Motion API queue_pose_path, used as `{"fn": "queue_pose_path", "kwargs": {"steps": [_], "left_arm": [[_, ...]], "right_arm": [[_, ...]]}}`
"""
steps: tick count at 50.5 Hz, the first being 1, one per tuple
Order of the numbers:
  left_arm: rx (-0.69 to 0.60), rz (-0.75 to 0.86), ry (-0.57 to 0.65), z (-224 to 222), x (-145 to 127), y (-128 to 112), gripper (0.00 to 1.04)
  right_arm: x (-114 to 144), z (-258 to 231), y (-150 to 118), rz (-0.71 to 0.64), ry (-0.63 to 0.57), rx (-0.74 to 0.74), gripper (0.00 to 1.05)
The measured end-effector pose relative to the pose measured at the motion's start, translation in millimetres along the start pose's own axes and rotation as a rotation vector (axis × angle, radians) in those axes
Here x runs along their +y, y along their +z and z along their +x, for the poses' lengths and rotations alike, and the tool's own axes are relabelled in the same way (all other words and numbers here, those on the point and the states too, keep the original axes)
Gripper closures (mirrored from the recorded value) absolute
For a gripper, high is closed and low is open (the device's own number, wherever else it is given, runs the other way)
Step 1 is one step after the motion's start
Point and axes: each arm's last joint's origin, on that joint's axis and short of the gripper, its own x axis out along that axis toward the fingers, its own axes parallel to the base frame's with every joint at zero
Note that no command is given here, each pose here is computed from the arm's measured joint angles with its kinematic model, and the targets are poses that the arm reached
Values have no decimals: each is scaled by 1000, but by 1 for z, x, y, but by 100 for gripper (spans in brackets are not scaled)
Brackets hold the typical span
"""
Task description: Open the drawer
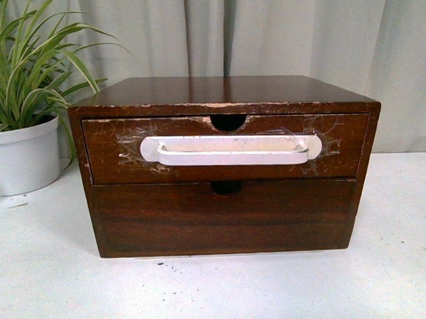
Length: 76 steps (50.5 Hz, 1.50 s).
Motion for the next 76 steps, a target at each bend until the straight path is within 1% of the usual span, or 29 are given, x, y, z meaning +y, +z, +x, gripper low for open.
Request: {"fn": "queue_pose_path", "kwargs": {"steps": [11,12,15,16,19,23,24,26,29,32,38,42,44,47,52,61,69,76], "left_arm": [[0,0,0,0,0,0,6],[3,0,-5,0,0,0,6],[52,6,-61,1,-1,-1,6],[67,14,-96,3,-2,-1,6],[58,53,-185,8,-5,7,6],[58,144,-347,22,-14,27,6],[74,178,-408,27,-18,32,6],[82,237,-489,35,-25,37,6],[84,314,-566,47,-32,42,6],[110,386,-655,63,-40,48,6],[147,520,-792,91,-52,58,6],[163,653,-882,122,-65,71,6],[165,677,-900,131,-69,74,6],[159,753,-939,151,-80,82,6],[162,839,-978,178,-94,87,6],[197,857,-1047,209,-108,92,6],[204,887,-1049,230,-117,96,6],[240,941,-1044,240,-119,84,6]], "right_arm": [[0,0,0,0,0,0,9],[0,0,-1,5,10,21,9],[2,1,1,27,107,161,9],[3,2,4,26,142,204,9],[7,9,14,-9,216,258,9],[15,24,33,-140,310,277,9],[18,31,40,-181,341,281,9],[23,40,49,-231,373,289,9],[31,55,61,-311,427,299,9],[38,69,69,-371,477,313,9],[53,98,84,-480,568,348,9],[66,124,95,-588,638,377,9],[70,133,99,-630,662,385,9],[78,147,104,-677,709,397,9],[88,165,109,-752,776,415,9],[102,182,112,-822,881,434,9],[110,200,106,-846,912,453,9],[115,214,103,-842,918,450,9]]}}
